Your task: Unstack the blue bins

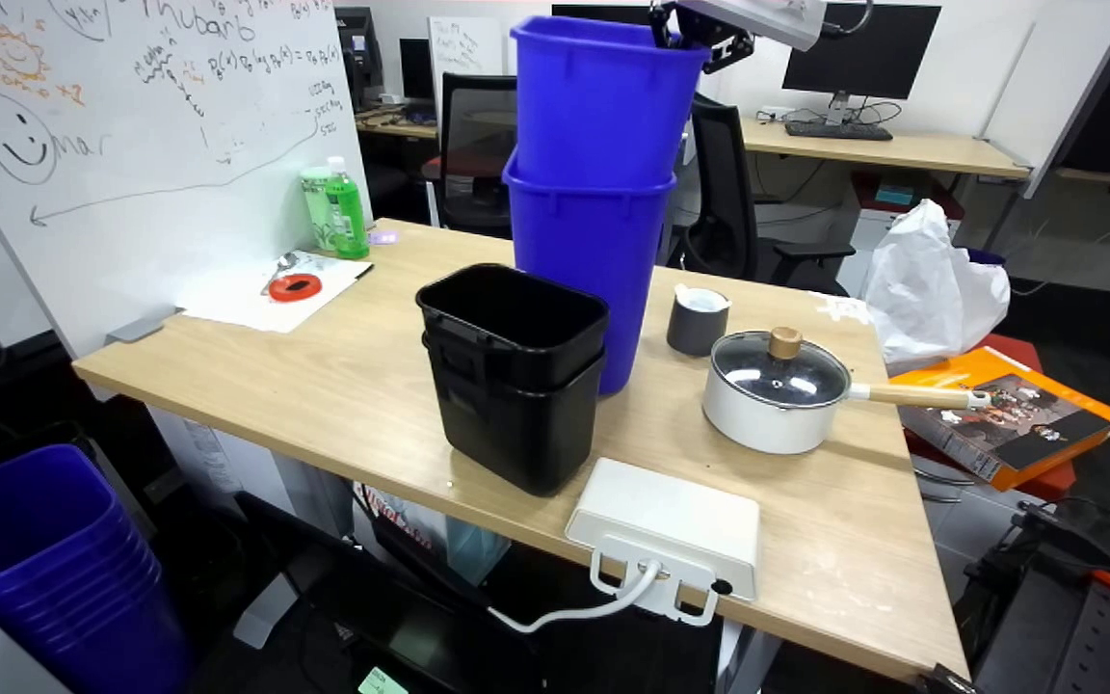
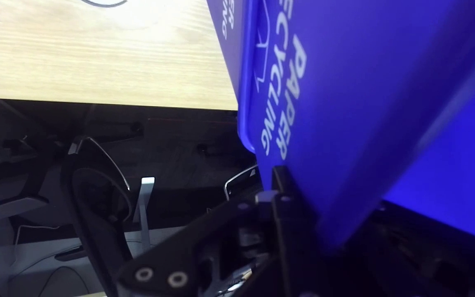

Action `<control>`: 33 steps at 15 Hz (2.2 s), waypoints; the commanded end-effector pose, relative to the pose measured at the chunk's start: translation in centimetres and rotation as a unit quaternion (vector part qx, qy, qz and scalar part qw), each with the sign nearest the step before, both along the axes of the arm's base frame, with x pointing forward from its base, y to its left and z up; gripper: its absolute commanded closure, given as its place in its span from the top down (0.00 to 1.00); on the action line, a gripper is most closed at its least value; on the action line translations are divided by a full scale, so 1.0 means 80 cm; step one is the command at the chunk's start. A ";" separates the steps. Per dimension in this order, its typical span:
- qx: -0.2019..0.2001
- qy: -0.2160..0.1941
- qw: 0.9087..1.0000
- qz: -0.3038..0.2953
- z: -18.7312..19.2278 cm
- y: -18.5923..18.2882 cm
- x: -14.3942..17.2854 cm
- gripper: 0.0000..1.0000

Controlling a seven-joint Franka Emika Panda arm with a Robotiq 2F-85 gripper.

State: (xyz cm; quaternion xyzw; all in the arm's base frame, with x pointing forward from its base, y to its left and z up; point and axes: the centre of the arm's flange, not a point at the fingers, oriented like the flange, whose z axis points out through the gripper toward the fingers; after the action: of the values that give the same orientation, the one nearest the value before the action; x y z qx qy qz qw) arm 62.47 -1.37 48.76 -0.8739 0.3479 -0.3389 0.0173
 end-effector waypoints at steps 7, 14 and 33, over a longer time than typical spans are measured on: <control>-0.036 -0.040 0.998 0.034 0.060 -0.007 0.057 0.01; -0.025 -0.044 0.996 0.069 0.095 -0.004 0.077 0.01; -0.071 -0.088 0.984 0.140 0.198 0.014 0.161 0.01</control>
State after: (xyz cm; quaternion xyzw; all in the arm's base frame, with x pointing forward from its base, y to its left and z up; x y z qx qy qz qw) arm 73.41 -0.30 63.32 -0.8859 0.1941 -0.4206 0.0252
